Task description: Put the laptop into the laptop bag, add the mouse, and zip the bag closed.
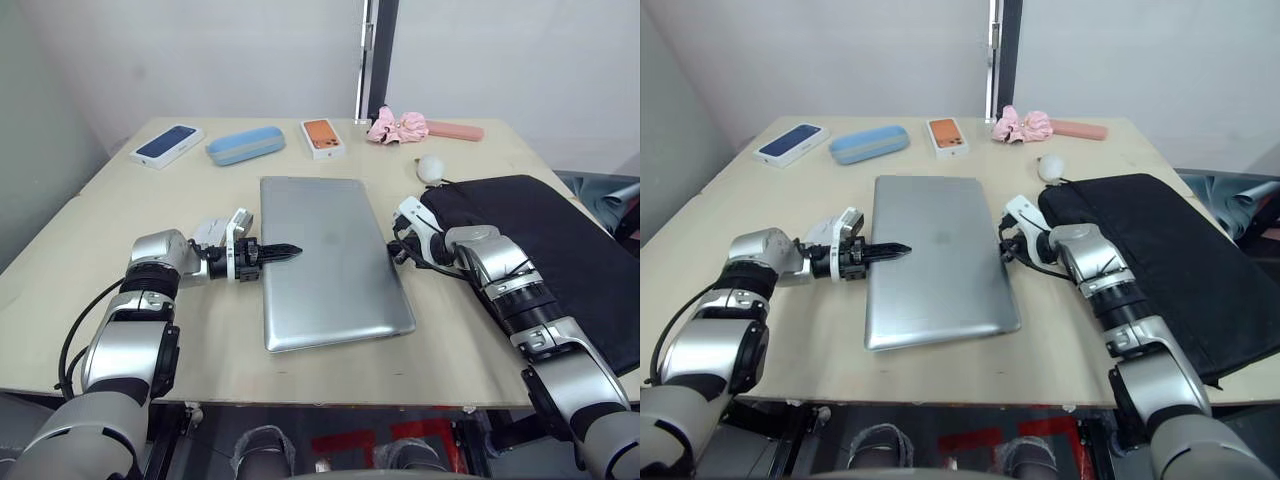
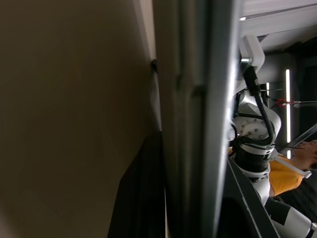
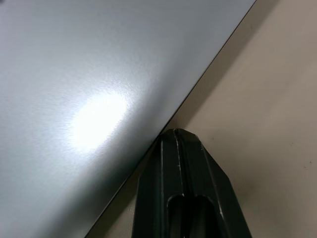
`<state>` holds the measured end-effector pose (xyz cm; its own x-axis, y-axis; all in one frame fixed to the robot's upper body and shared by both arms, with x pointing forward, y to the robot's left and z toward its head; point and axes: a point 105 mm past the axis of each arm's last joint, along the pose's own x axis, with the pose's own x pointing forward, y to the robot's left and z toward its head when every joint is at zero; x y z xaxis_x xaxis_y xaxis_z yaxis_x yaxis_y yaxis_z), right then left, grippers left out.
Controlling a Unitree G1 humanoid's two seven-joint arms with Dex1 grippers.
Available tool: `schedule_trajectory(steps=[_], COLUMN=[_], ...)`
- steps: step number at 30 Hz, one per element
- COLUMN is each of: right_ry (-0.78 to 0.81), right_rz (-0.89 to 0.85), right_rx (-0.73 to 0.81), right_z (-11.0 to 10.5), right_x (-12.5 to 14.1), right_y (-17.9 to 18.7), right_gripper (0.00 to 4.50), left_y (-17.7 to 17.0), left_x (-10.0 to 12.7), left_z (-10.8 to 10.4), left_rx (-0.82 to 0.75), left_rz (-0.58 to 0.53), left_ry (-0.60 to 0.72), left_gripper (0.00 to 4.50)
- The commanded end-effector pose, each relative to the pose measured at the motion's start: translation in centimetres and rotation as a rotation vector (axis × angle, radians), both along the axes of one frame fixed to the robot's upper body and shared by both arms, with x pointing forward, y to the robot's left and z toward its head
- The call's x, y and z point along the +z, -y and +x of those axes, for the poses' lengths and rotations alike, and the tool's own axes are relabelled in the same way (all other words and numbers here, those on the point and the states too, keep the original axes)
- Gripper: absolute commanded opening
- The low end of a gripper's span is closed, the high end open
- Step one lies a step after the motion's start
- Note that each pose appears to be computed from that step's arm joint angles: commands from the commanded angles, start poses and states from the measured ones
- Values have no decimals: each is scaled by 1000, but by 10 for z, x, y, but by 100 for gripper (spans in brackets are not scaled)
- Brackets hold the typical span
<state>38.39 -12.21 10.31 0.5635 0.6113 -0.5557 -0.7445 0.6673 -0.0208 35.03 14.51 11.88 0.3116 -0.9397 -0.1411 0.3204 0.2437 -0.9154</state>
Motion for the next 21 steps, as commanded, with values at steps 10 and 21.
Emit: schedule_trajectory(steps=[10,21], right_ry=[220,275], right_rz=[104,63], right_rx=[35,51], right_z=[-12,-147], right_x=[85,158], right_y=[8,85], right_gripper=[0,318], left_y=[-13,-18], left_x=[63,83], left_z=[-18,-41], left_rx=[-100,-179], left_rz=[44,-30], left_ry=[140,98], left_gripper=[31,31])
